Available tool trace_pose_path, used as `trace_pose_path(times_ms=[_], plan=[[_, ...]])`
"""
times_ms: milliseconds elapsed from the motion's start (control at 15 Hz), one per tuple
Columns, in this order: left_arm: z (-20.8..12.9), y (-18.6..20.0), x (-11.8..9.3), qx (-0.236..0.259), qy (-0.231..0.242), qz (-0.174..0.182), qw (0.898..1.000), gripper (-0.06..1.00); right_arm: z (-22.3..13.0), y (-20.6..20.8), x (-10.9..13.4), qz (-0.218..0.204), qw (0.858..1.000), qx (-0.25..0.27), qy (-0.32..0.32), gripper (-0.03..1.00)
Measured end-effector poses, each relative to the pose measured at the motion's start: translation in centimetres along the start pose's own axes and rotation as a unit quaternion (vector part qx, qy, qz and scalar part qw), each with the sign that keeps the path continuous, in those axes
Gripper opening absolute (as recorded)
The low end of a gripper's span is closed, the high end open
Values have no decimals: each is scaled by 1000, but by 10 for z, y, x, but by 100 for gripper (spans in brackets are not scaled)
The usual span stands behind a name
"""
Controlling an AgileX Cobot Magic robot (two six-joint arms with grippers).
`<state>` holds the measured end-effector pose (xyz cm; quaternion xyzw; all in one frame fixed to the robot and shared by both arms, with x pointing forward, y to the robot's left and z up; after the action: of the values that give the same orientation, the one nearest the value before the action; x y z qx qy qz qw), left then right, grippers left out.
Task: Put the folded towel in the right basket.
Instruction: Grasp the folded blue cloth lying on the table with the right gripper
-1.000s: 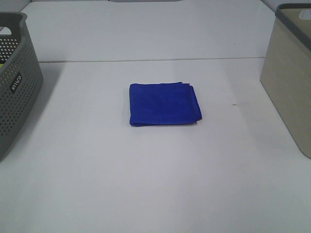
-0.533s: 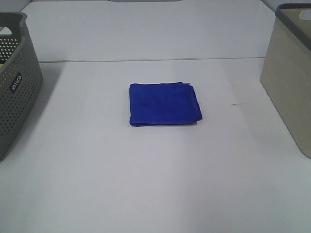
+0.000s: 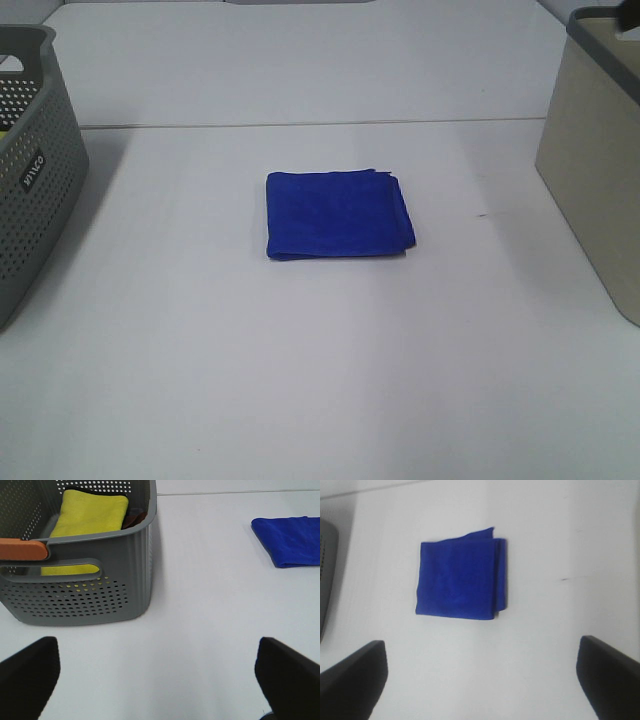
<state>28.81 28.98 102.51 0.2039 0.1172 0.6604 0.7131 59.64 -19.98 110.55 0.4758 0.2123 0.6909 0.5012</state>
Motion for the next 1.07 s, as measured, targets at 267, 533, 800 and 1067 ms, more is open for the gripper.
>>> trace_pose_path(times_ms=[267, 533, 800, 1067], plan=[[0, 0, 0, 0, 0, 0, 1000, 99, -6, -132, 20, 14, 994, 108, 16, 97], [0, 0, 0, 0, 0, 0, 1000, 99, -5, -222, -4, -4, 986, 164, 4, 97], [0, 0, 0, 0, 1, 0, 1000, 99, -8, -274, -43, -25, 981, 189, -24, 97], [0, 0, 0, 0, 1, 0, 1000, 99, -11, -290, -71, -23, 978, 200, -53, 97]])
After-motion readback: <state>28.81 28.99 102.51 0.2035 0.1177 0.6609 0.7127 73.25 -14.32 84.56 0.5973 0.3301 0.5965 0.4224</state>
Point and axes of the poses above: a point on each arm's last joint axis where the gripper is mounted, y pointing back along that axis away from the gripper, x along the wrist's bending axis when the last joint is at zero, z = x × y, the point moved 6 cm from there along -y, pointing out along that axis toward the gripper, and after that the axes turned 8 degrees about -y, right-handed, at the moved point
